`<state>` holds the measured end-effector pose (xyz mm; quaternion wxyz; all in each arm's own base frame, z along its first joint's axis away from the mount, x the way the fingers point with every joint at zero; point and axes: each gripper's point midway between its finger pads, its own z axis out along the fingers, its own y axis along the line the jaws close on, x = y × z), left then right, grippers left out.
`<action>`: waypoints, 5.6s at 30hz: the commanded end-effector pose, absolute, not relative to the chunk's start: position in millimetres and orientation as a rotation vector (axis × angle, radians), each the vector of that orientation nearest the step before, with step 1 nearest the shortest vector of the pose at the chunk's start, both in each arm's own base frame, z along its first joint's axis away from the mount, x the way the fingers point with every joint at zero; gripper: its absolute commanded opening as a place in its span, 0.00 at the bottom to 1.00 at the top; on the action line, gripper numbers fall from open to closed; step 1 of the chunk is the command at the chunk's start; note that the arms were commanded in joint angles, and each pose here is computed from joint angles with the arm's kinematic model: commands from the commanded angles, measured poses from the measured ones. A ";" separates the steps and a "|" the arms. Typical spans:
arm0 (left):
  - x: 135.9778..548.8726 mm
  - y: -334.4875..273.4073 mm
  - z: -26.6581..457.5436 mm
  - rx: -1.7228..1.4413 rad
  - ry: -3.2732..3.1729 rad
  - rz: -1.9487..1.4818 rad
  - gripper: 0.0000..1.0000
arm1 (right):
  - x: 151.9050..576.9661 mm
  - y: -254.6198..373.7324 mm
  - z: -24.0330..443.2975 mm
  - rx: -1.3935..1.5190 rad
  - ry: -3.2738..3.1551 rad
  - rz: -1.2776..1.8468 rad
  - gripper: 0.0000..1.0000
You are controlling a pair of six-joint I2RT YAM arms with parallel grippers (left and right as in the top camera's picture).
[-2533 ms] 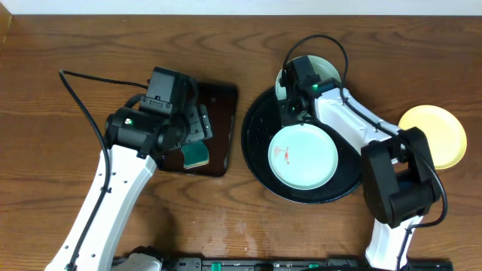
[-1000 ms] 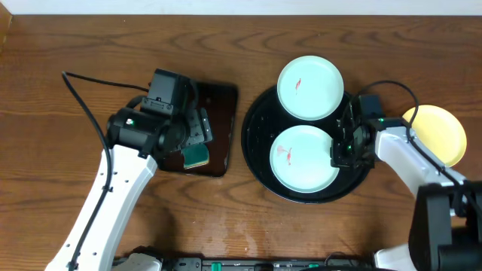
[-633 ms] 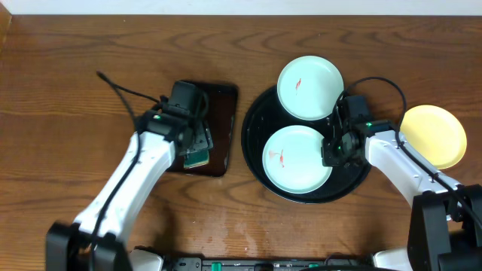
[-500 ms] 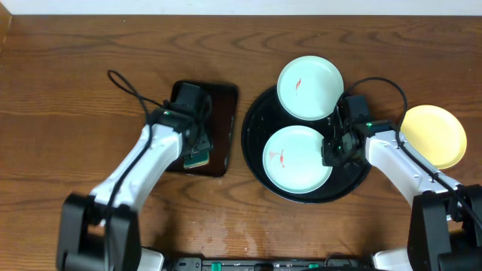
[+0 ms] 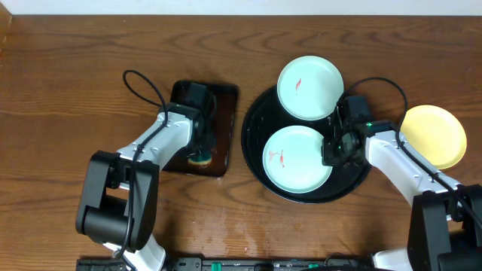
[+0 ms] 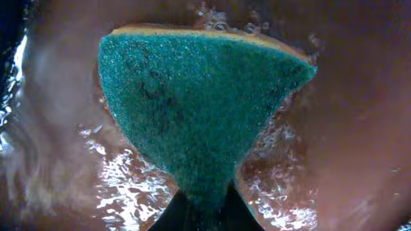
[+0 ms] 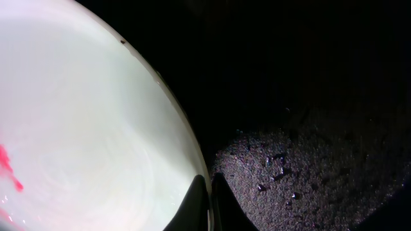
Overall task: Clean dirty plates on tray and stack at the side
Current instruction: 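Grasp the green sponge from the black tray with the left gripper, then scrub the front pale green plate with the sponge in the left gripper, then return the sponge to the small black tray with the left gripper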
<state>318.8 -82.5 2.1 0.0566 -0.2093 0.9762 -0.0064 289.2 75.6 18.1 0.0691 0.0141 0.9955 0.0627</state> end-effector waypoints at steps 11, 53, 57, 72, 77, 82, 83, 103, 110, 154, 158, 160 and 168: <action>318.3 -109.1 87.6 -0.291 2.934 -0.230 0.08 | 291.9 76.5 18.4 0.054 2.976 0.168 0.01; 314.2 -196.9 -5.5 -0.074 2.881 0.293 0.08 | 271.1 75.1 -11.2 0.077 2.990 0.188 0.01; 308.2 -248.0 -12.7 -0.041 2.978 -0.093 0.08 | 271.3 75.2 -11.1 0.076 2.989 0.188 0.01; 250.9 -362.6 10.4 0.189 3.057 -0.812 0.08 | 274.7 75.9 -10.5 0.070 2.975 0.192 0.01; 235.0 -371.4 11.4 0.245 3.078 -0.840 0.09 | 274.7 75.9 -10.5 0.070 2.975 0.192 0.01; 241.1 -350.7 2.0 0.191 3.102 -0.695 0.09 | 274.7 76.0 -10.5 0.070 2.975 0.193 0.01; 246.3 -341.5 -1.5 0.165 3.099 -0.624 0.09 | 274.7 76.0 -10.5 0.070 2.975 0.193 0.01; 335.3 -207.1 37.9 -0.022 2.724 0.422 0.07 | 274.7 75.9 -10.5 0.070 2.975 0.192 0.01; 310.8 -283.5 25.8 -0.006 2.961 -0.154 0.08 | 273.8 75.7 -10.7 0.071 2.978 0.191 0.01; 305.6 -259.0 87.0 0.098 2.935 -0.316 0.07 | 274.8 76.0 -10.5 0.070 2.974 0.192 0.01; 309.7 -234.3 122.6 0.116 2.832 -0.212 0.08 | 275.1 76.0 -10.3 0.070 2.973 0.193 0.01; 313.6 -211.9 137.7 0.085 2.779 -0.101 0.08 | 275.1 76.0 -10.3 0.069 2.973 0.193 0.01; 331.5 -124.6 125.0 -0.159 2.787 0.163 0.08 | 275.3 76.3 -9.9 0.017 2.972 0.190 0.01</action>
